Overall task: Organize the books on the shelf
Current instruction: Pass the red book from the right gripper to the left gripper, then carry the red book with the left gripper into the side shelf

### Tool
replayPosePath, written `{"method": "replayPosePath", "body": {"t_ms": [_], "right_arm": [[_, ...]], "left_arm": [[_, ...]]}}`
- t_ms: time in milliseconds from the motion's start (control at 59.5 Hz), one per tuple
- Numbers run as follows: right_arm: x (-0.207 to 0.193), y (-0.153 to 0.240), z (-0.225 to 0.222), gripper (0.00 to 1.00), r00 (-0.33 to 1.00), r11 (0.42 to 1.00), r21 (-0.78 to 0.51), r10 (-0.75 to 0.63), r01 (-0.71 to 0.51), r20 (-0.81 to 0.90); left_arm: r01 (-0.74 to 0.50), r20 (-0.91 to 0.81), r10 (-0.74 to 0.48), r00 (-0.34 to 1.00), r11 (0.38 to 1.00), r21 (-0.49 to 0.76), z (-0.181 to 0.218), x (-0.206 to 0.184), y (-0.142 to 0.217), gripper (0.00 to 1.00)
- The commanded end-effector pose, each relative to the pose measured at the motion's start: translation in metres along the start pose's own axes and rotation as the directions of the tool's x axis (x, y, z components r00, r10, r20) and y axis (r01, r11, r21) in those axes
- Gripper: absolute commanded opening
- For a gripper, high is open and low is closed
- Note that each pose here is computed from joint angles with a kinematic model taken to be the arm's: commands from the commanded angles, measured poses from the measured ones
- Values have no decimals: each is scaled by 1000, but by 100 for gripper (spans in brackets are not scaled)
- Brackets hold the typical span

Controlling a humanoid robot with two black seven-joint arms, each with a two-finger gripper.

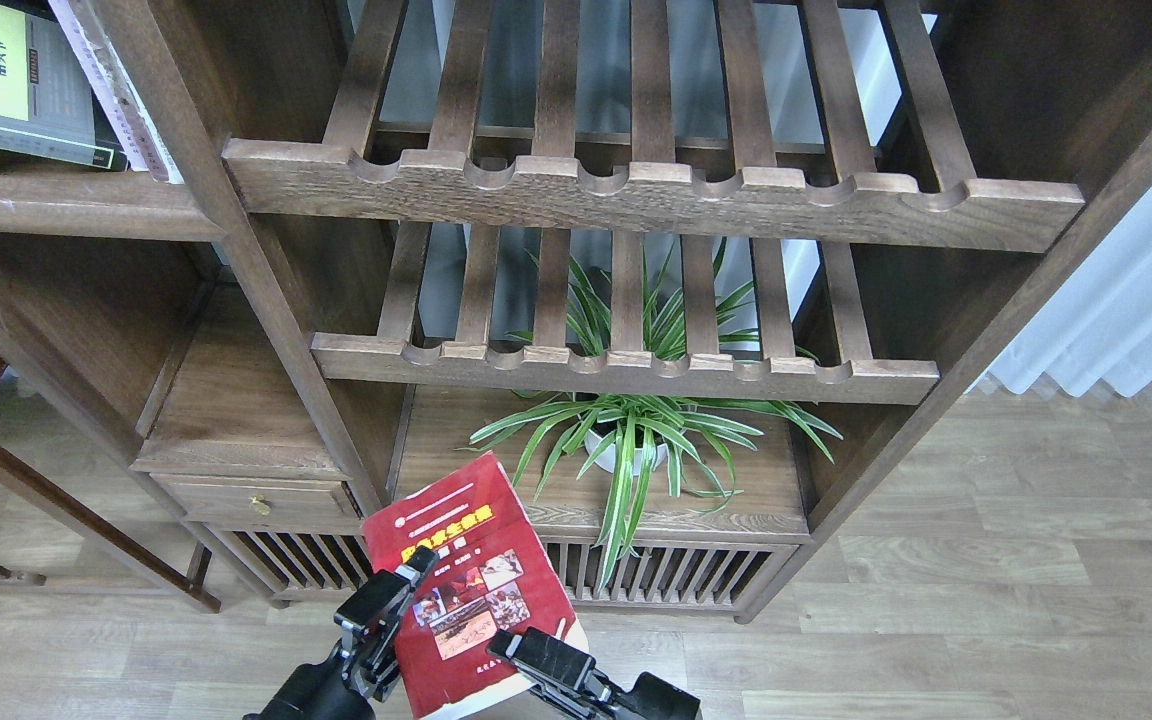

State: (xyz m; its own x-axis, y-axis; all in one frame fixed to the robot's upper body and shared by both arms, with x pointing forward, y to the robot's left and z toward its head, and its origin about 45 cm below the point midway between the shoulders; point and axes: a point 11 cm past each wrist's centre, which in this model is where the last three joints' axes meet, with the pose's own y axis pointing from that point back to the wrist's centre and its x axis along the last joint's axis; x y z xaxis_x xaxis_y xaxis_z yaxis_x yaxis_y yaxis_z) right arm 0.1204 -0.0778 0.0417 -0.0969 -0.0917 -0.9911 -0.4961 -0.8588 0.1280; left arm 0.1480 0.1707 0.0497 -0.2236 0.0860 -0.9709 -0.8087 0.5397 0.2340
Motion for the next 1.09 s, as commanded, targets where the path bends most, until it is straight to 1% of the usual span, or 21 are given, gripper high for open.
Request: {"method": "replayPosePath", "body": {"t_ms": [0,17,34,50,67,84,118,151,185,235,252,336,353,386,420,504,621,638,789,890,1075], "right_arm": [[0,-1,5,55,1000,1000,-21,3,-3,-8],[0,-1,5,59,1000,1000,-26,3,-3,-12],[1,-1,7,66,1000,999,-32,4,-5,-16],[1,-2,8,67,1000,999,-35,5,-5,-17],[1,-2,9,72,1000,999,-40,6,-7,-23],[1,-1,10,75,1000,999,-42,7,-8,-22],[1,-2,10,87,1000,999,-47,8,-10,-30],[1,-2,10,90,999,999,-48,9,-11,-32],[1,-2,10,94,999,999,-48,10,-12,-36],[2,-1,10,96,999,999,-46,11,-12,-35],[2,-1,10,97,999,999,-47,11,-13,-36],[2,-1,10,98,999,999,-47,12,-13,-37],[2,-1,10,98,999,999,-47,12,-13,-37],[3,-1,10,98,999,999,-49,14,-16,-39],[2,-2,9,98,999,999,-50,14,-15,-40],[3,-2,8,98,999,999,-48,15,-17,-42],[4,-1,9,98,999,999,-49,20,-22,-42],[5,-1,9,98,999,999,-49,21,-23,-42],[5,-1,9,98,999,999,-49,21,-23,-42],[5,-1,9,98,999,999,-49,22,-24,-40],[5,-1,9,98,999,998,-50,22,-24,-40]], "left_arm": [[-8,42,8,999,1000,0,16,-2,9,4],[-9,47,9,999,1000,0,18,-3,10,4],[-7,60,7,998,1000,-2,23,-5,12,4],[-6,64,6,998,1000,-4,25,-6,13,4],[-6,78,6,997,1000,-7,30,-8,15,4],[-4,83,5,997,1000,-8,32,-9,16,4],[5,104,-3,995,1000,-12,41,-15,19,4],[12,114,-11,993,1000,-16,45,-19,21,4],[37,145,-34,989,999,-16,55,-33,26,4],[65,165,-62,984,998,-14,61,-48,33,3],[82,189,-78,979,997,-15,68,-60,40,3],[112,283,-97,954,993,-35,99,-88,56,4],[128,378,-89,922,989,-80,133,-109,68,4],[144,425,-87,901,984,-103,150,-122,72,4],[155,457,-85,886,981,-117,161,-130,75,4],[208,577,-80,813,965,-158,200,-170,86,3],[283,692,-74,718,939,-194,236,-220,101,3],[301,716,-71,695,932,-200,243,-231,105,3],[365,804,-55,592,908,-207,264,-279,118,3],[436,859,-50,509,876,-207,275,-319,129,3],[517,922,-51,385,839,-170,284,-368,132,3]]}}
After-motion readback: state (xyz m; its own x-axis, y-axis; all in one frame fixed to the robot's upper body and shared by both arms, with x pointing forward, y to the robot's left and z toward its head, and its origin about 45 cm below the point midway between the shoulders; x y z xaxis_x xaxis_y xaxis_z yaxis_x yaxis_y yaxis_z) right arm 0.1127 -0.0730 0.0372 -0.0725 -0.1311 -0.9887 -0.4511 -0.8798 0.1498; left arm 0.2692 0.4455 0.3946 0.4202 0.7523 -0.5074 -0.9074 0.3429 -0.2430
